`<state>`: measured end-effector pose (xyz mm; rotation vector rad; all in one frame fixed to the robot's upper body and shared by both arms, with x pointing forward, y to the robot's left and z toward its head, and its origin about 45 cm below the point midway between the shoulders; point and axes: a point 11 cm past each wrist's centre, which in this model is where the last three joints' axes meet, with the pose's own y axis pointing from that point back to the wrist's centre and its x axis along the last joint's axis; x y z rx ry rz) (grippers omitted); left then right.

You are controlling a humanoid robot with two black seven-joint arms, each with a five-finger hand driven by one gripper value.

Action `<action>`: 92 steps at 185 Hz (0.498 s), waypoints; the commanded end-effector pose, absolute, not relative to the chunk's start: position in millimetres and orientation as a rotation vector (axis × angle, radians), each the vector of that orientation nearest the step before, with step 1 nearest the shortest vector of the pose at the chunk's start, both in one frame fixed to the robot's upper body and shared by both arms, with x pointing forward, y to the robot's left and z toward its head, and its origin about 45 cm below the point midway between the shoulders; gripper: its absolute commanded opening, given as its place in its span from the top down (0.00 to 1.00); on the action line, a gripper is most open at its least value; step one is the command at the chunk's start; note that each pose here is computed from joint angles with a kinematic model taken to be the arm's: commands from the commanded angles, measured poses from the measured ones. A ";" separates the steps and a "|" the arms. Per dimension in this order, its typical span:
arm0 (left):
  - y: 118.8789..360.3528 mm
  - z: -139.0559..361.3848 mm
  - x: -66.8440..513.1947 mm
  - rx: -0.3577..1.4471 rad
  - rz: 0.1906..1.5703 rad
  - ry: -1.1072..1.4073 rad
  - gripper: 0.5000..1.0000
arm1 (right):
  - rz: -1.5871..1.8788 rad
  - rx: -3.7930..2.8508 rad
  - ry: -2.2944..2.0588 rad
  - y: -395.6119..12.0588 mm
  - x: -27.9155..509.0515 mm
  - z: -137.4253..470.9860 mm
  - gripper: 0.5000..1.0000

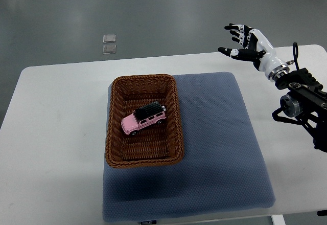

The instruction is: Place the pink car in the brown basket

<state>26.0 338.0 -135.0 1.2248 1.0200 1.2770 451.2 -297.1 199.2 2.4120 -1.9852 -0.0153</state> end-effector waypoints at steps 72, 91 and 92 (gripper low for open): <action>337.9 -134.9 26.9 1.224 1.277 1.019 0.00 | -0.382 2.279 -2.132 -328.0 435.9 167.4 0.17; 337.9 -134.9 26.9 1.224 1.277 1.019 0.00 | -0.384 2.263 -2.137 -330.9 435.6 165.2 0.17; 337.9 -134.9 26.9 1.224 1.277 1.019 0.00 | -0.384 2.261 -2.138 -331.4 435.6 165.0 0.17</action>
